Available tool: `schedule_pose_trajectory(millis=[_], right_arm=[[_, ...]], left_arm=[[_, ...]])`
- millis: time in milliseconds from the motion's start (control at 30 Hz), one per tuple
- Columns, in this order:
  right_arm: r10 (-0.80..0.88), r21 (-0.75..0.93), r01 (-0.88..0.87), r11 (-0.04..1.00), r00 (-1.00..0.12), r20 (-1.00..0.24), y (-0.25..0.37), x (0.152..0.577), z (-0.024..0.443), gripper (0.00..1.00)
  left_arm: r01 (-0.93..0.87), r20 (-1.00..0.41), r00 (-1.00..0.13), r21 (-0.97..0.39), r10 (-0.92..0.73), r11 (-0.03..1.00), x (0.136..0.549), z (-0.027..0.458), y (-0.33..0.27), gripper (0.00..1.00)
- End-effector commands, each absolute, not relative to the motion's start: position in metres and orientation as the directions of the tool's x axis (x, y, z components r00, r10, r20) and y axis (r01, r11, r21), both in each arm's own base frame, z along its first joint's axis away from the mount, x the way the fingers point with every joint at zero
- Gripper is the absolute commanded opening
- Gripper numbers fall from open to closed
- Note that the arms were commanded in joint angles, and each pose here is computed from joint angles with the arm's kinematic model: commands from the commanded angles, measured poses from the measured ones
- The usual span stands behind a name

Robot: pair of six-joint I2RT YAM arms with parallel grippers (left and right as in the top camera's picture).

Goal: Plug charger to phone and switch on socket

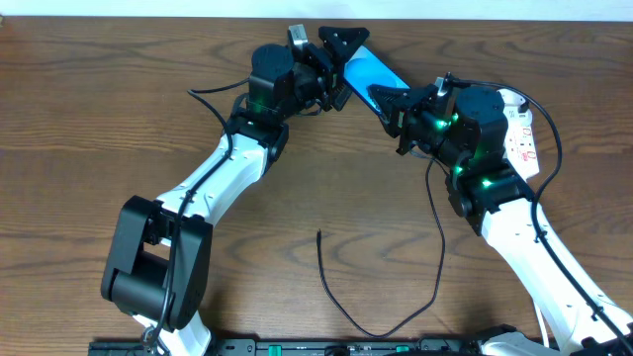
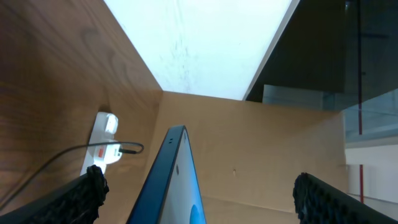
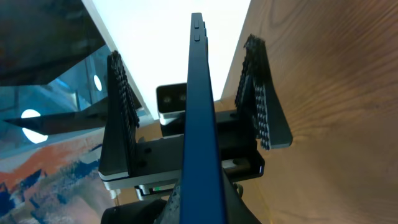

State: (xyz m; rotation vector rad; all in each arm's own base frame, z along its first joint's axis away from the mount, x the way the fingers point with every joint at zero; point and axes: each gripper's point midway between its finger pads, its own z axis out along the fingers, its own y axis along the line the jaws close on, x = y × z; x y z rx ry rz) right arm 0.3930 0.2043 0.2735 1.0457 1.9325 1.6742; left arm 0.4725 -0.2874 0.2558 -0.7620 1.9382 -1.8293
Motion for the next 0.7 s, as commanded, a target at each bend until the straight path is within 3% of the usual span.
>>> schedule_pose_trajectory(millis=[0,267,667], right_arm=[[0.698,0.967,0.254,-0.010,-0.691,0.189,0.2121,0.3886,0.2929,0.01],[0.690,0.967,0.253,-0.006,-0.699,0.187,0.2134,0.3872,0.2930,0.01],[0.671,0.970,0.244,-0.008,-0.718,0.186,0.2166,0.3844,0.2959,0.01]], left_arm=[[-0.103,0.084,-0.811,-0.995,-0.578,0.000,0.4651,0.2721,-0.2905,0.98],[-0.129,0.116,-0.822,-0.992,-0.557,-0.016,0.4615,0.2722,-0.2929,0.97],[-0.133,0.121,-0.821,-0.991,-0.557,-0.018,0.4615,0.2721,-0.2929,0.47]])
